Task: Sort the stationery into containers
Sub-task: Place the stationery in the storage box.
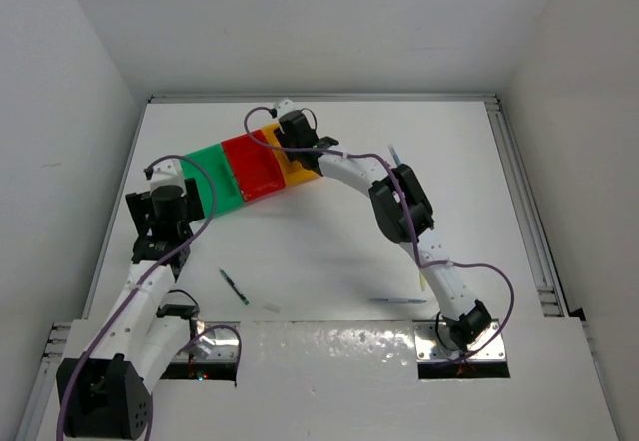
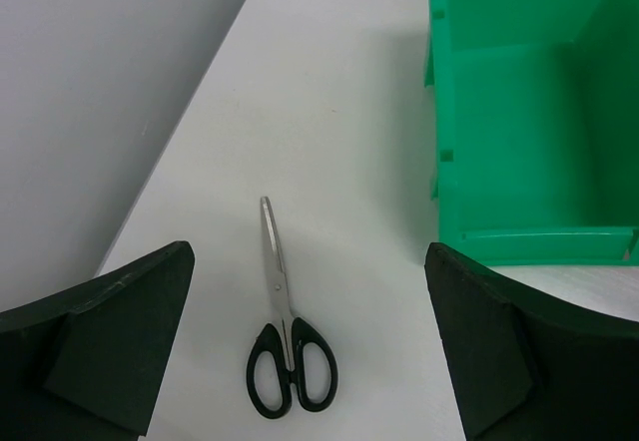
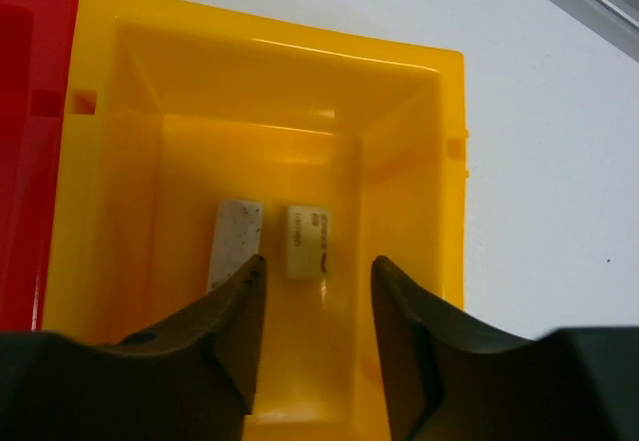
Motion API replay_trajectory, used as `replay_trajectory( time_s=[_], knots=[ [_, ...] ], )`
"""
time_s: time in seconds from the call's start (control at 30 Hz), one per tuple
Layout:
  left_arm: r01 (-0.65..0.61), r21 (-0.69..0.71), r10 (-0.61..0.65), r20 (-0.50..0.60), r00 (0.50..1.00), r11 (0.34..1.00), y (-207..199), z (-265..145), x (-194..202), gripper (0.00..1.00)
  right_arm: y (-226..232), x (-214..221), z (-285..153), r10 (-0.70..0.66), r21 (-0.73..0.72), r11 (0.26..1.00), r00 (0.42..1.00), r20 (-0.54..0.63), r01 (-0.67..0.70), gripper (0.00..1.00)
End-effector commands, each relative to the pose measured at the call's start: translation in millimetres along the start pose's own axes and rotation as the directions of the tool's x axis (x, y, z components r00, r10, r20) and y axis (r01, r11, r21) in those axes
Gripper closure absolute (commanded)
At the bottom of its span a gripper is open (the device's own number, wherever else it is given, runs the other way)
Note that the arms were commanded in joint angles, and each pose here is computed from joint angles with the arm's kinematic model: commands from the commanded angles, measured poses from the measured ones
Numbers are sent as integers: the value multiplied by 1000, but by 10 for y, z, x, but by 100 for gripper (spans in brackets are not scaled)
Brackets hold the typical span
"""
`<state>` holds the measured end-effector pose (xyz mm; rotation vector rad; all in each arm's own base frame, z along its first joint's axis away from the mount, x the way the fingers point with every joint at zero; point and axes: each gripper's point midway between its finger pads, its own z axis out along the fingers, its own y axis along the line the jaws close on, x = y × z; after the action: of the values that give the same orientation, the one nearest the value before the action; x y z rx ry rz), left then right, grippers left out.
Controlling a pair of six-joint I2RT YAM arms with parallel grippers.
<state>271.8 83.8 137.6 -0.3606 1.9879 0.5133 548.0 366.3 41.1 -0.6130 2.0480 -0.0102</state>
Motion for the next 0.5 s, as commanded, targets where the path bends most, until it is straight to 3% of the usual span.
replay_trajectory(
  time_s=[0.0, 0.17, 0.2, 0.23, 0.3, 0.33, 0.37, 0.43, 0.47],
  knots=[
    [26, -11, -26, 37, 999, 1000, 44, -13, -213, 0, -84, -514, -242, 56, -14, 998, 992, 112, -55, 53],
    [-122, 52, 124, -41, 991, 991, 20, -84, -266, 0, -178, -778, -508, 82, -22, 997, 985, 153, -80, 43],
    [-134, 50, 136, -33, 990, 990, 43, -113, -428, 0, -209, -855, -630, 88, -27, 996, 983, 159, -85, 42],
    [-199, 70, 206, -118, 971, 978, 44, -105, -286, 0, -238, -888, -694, 97, -29, 995, 982, 160, -93, 42],
    [-266, 89, 278, -171, 945, 960, 76, -138, -354, 0, -306, -1005, -921, 118, -35, 993, 977, 176, -114, 39],
    [-327, 118, 348, -278, 895, 938, 109, -167, -156, 0, -313, -1044, -989, 142, -45, 990, 972, 184, -136, 39],
    [-343, 121, 364, -300, 882, 932, 135, -194, -226, 0, -320, -1004, -1030, 149, -56, 988, 973, 175, -141, 39],
    [-389, 153, 415, -428, 803, 909, 254, -267, -33, 0, -317, -1156, -1239, 194, -95, 979, 961, 196, -179, 37],
    [-368, 169, 404, -455, 794, 914, 306, -290, -58, 0, -338, -1206, -1299, 214, -105, 975, 956, 200, -196, 37]
  ],
)
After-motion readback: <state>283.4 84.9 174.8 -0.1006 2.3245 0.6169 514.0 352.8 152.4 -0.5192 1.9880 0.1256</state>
